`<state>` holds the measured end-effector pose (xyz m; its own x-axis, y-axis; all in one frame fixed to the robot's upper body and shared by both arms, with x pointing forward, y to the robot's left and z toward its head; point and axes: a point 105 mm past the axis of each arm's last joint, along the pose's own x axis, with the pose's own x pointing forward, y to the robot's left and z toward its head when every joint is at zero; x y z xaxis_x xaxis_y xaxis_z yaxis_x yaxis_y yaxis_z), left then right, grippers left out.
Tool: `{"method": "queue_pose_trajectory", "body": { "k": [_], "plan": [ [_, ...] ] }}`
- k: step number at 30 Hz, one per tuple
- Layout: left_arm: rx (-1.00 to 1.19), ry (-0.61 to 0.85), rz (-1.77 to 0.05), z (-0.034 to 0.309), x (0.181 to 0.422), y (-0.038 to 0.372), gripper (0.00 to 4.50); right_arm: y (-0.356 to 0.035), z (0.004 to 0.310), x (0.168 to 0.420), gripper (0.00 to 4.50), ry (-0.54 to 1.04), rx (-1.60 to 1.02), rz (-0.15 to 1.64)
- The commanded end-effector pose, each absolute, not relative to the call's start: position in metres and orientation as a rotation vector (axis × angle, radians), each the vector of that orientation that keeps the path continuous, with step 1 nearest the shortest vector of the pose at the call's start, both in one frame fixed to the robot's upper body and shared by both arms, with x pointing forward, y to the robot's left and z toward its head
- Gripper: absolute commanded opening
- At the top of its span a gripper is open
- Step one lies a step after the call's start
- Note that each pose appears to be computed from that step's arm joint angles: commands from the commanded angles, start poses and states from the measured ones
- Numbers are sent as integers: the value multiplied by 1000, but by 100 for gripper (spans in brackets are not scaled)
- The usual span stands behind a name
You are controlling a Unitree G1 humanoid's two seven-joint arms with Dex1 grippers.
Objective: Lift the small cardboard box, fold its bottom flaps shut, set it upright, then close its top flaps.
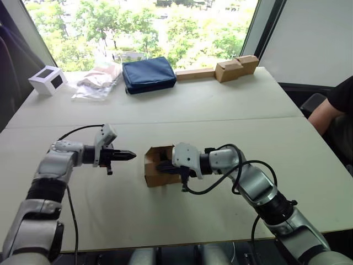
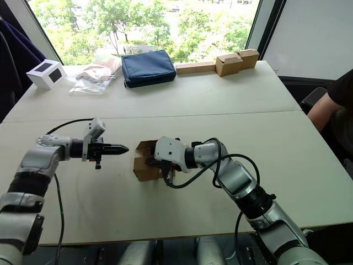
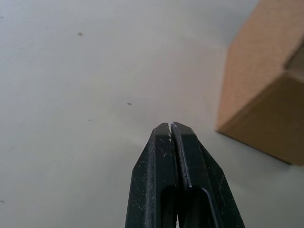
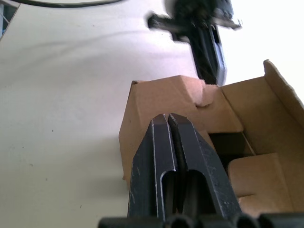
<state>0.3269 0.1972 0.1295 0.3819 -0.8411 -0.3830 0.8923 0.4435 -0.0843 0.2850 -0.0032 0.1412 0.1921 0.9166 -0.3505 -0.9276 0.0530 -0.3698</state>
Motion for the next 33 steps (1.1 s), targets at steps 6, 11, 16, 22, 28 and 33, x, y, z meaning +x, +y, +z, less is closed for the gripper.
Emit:
{"method": "queue_pose_trajectory", "body": {
  "k": [6, 11, 16, 22, 28, 33],
  "plan": [
    [128, 287, -1178, 179, 277, 164, 3, -7, 147, 288, 0, -11, -562, 1402],
    [104, 305, -1176, 167, 272, 152, 3, -8, 148, 293, 0, -14, -560, 1391],
    [109, 318, -1186, 158, 272, 147, 3, -8, 151, 296, 0, -22, -555, 1380],
    [131, 354, -1224, 148, 268, 143, 3, -7, 155, 298, 0, -38, -547, 1362],
    [182, 375, -1226, 139, 272, 143, 3, -9, 172, 298, 0, -83, -510, 1356],
    [179, 371, -1229, 137, 275, 143, 3, -21, 230, 297, 0, -179, -324, 1375]
  ]
}}
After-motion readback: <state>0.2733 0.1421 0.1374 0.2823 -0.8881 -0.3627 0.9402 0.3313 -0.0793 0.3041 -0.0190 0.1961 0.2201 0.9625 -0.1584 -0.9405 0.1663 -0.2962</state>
